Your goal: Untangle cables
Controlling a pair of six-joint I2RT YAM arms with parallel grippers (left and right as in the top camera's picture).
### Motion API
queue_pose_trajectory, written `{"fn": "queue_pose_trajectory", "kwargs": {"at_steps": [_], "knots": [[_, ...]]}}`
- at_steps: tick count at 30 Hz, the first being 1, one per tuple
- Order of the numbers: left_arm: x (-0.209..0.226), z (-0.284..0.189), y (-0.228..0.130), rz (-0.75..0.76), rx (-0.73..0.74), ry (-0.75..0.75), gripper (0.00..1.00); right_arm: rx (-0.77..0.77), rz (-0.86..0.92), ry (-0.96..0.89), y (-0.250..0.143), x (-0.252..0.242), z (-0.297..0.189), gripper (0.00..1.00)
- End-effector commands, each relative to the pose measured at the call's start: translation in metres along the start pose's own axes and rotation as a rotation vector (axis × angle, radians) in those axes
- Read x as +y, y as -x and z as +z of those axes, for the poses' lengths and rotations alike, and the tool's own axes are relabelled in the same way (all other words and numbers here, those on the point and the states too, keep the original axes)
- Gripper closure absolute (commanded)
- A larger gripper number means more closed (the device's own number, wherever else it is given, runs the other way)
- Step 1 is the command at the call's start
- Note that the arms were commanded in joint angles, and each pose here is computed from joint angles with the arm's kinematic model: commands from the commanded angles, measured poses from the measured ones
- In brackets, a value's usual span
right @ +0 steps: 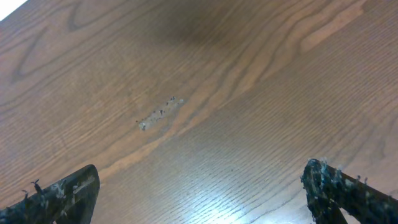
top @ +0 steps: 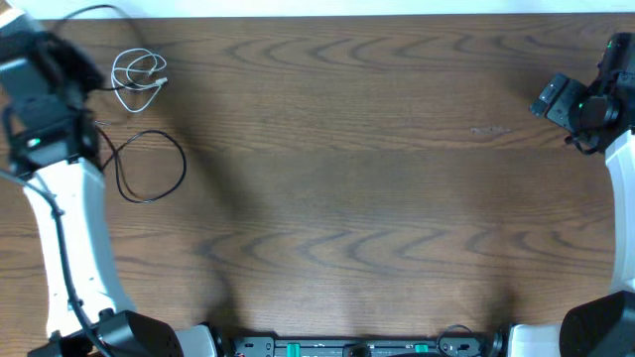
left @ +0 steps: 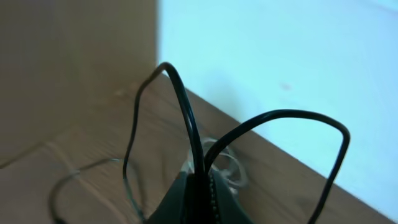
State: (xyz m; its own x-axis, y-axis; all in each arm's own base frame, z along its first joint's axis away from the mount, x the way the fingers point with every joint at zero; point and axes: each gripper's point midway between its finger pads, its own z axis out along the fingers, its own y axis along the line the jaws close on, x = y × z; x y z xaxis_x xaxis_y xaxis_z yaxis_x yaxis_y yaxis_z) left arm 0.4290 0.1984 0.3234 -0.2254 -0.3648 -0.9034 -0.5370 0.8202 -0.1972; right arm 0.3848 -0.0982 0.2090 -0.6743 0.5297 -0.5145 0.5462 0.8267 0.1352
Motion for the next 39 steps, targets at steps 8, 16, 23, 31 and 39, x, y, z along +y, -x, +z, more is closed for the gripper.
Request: {"fn": "queue_pose_trajectory", "kwargs": {"at_steps": [8,16,23,31,39], "knots": [[0.142,-0.03,-0.004,-0.339,0.003,0.44,0.93,0.003,0.011,-0.009,-0.001,-0.001,0.002,0.01],[0.2,-0.033,-0.035,-0.532,0.053,0.604,0.93,0.003,0.011,-0.009,-0.001,-0.001,0.002,0.01],[0.252,-0.042,-0.06,-0.708,0.069,0.743,0.93,0.003,0.011,-0.009,-0.001,-0.001,0.002,0.01],[0.291,-0.043,-0.082,-0.772,0.116,0.802,0.93,0.003,0.011,-0.009,-0.001,-0.001,0.002,0.01],[0.329,-0.036,-0.138,-0.847,0.265,0.886,0.93,0.003,0.011,-0.009,-0.001,-0.001,0.002,0.01]]}}
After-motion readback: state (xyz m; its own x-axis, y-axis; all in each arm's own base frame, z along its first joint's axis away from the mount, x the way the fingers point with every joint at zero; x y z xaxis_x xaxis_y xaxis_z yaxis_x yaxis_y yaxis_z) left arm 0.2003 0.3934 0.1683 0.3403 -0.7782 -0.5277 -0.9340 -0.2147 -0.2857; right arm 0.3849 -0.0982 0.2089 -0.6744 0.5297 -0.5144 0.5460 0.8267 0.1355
